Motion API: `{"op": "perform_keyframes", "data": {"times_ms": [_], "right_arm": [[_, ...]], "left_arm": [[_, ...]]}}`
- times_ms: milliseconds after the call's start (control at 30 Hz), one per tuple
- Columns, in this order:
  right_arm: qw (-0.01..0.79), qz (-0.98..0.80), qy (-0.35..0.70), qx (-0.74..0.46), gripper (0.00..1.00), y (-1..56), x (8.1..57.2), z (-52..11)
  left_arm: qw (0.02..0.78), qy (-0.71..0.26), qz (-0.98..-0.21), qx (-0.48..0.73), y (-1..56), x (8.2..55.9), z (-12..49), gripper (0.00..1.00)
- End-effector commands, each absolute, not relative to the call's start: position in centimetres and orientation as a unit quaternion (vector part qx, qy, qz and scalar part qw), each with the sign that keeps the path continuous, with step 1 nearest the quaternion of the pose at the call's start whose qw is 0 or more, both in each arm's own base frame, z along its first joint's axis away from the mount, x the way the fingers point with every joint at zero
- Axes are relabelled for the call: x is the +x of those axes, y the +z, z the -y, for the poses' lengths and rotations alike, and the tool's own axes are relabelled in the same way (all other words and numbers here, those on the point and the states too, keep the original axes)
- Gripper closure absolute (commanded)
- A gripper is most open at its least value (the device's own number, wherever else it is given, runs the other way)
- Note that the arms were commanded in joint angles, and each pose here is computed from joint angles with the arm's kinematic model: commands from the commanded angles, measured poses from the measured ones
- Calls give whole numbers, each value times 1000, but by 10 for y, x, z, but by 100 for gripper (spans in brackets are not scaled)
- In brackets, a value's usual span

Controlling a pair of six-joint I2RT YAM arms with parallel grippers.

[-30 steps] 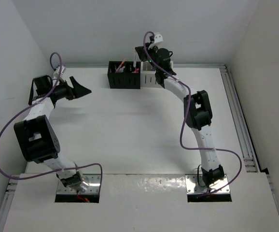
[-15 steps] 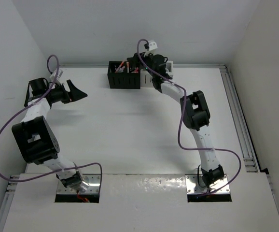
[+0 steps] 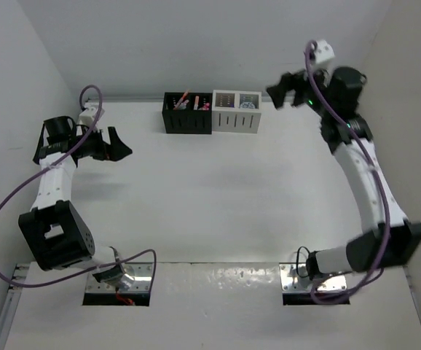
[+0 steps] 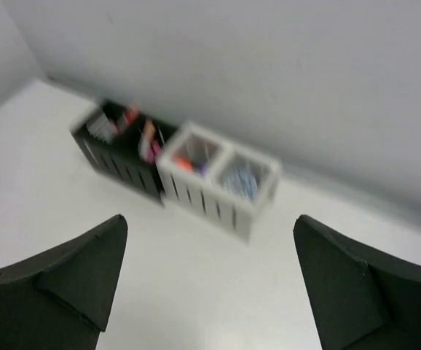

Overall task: Sort the stationery into containers
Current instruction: Reset both arms

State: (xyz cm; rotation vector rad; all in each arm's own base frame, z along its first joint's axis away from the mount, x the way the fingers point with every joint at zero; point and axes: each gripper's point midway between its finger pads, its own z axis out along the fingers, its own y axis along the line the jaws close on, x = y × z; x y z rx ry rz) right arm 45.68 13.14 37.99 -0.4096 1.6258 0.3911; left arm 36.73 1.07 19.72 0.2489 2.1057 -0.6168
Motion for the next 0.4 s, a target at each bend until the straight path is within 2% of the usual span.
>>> {"op": "perform_keyframes", "data": {"times_ms": [0,33,67,133,167,367], "right_arm": [[463,-850,172,-184,6,221,382,-94],[474,-847,165,-176,6,225,367,-84],[449,-863,165,-162,5,196,351,-75],[456,-867,156,-125,4,188,336,-52],[438,-879,163,-98,4,167,324,-45],[442,-880,166,-58,1,151,312,-31]], "left_arm": [[450,-220,-856,126,193,358,-9,0],[446,-221,-858,125,191,356,-7,0],[445,-222,-858,127,190,355,-5,0],[443,-212,-862,126,188,355,-6,0],[441,-203,-865,128,186,355,-6,0],[453,-167,-865,134,191,358,-2,0]]}}
